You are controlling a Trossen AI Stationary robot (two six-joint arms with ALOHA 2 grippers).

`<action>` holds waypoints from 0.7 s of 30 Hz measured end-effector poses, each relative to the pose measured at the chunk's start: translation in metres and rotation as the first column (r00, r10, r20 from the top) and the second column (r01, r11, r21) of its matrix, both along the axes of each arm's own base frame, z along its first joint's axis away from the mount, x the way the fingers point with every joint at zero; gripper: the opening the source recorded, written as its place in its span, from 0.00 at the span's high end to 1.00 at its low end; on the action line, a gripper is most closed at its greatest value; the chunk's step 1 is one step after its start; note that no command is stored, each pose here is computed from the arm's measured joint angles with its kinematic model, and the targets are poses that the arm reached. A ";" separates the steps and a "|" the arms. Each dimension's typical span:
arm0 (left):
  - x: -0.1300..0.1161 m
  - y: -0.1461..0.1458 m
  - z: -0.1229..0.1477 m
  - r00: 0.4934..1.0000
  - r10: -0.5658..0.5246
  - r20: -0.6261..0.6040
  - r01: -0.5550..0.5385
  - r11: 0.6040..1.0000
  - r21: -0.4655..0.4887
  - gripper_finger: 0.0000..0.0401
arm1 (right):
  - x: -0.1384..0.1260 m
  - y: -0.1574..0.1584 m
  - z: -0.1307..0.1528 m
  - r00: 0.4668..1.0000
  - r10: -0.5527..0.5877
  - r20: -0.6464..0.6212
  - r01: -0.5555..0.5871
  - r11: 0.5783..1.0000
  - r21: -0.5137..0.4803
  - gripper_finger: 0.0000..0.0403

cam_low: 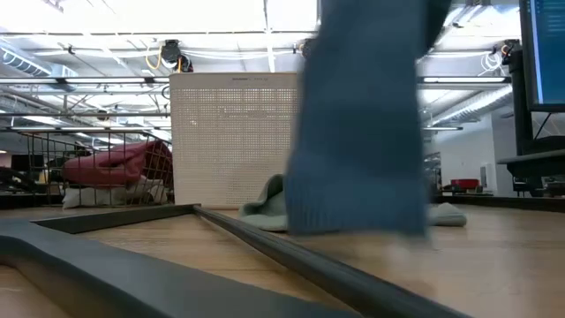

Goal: Pick & Place Cloths
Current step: Put the blue sock into the transparent bin

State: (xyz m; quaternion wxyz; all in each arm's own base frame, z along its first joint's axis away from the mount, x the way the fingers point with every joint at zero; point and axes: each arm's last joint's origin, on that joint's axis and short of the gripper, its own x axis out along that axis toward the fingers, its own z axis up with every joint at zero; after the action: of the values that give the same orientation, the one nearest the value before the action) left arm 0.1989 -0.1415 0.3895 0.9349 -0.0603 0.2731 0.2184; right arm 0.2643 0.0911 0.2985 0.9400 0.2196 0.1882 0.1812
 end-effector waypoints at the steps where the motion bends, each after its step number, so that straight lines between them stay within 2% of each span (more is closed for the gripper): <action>1: 0.004 0.001 0.001 1.000 -0.004 0.011 0.004 1.000 0.005 0.58 | 0.000 -0.003 0.005 0.999 -0.014 0.034 0.014 1.000 0.010 1.00; 6: 0.023 0.007 0.011 0.996 -0.045 0.076 0.044 0.999 0.021 0.54 | 0.002 -0.016 0.024 0.979 -0.065 0.194 0.053 0.996 0.066 1.00; 13: 0.050 0.020 0.027 0.972 -0.144 0.187 0.147 0.989 -0.003 0.42 | 0.006 -0.035 0.047 0.908 -0.143 0.393 0.081 0.982 0.171 1.00; 18: 0.070 0.031 0.032 0.950 -0.188 0.251 0.192 0.981 0.006 0.33 | 0.006 -0.045 0.061 0.880 -0.115 0.461 0.022 0.979 0.202 1.00; 21: 0.088 0.039 0.034 0.927 -0.209 0.310 0.226 0.974 -0.019 0.29 | 0.007 -0.050 0.074 0.871 -0.071 0.487 -0.013 0.986 0.167 1.00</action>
State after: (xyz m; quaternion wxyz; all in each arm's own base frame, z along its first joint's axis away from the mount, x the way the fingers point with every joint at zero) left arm 0.2864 -0.1025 0.4234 0.9823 -0.0882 0.1360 0.0937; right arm 0.2709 0.0410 0.3727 0.9380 0.2463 -0.0758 0.2318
